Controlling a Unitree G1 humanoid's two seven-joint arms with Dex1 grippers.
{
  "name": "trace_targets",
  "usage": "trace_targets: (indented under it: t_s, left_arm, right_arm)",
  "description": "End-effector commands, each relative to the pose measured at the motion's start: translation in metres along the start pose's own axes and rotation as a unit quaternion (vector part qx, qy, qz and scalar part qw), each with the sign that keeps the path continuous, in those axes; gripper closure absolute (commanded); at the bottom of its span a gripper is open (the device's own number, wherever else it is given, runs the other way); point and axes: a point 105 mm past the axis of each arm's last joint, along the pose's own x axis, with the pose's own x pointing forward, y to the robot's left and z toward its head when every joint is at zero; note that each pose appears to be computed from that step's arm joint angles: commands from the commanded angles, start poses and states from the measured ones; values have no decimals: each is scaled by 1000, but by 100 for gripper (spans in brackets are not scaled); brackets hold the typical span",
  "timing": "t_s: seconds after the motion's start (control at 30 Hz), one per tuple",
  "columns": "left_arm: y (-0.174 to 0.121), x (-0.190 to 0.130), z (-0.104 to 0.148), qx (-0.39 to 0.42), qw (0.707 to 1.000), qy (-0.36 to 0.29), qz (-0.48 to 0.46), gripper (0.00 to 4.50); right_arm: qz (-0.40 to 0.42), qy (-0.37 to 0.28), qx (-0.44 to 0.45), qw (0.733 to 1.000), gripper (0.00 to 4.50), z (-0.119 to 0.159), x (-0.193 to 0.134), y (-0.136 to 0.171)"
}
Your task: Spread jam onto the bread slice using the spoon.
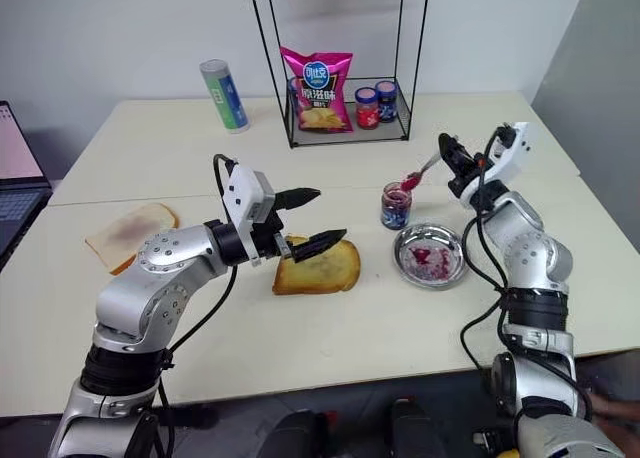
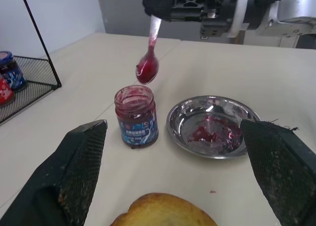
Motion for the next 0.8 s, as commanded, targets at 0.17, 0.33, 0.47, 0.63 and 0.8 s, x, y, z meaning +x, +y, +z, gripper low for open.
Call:
trace_targets:
  t_s: [0.17,0.33,0.47,0.63,0.8]
  left_arm:
    - [2,-3,14,27,999,-19,12,0]
    - [1,-4,12,30,999,-14,17,0]
    - [4,-6,15,33,999,-14,24,0]
    - [2,-6,13,33,999,-10,26,0]
    - [2,-7,14,34,999,-10,28,0]
  right_arm:
    - [37,-8,-90,995,444,4,13,14]
    - [58,10,-142,988,444,-7,16,19]
    - [64,43,-208,975,444,-22,19,20]
    - [53,51,-278,958,444,-27,22,17]
    - [59,60,-313,946,444,-34,22,17]
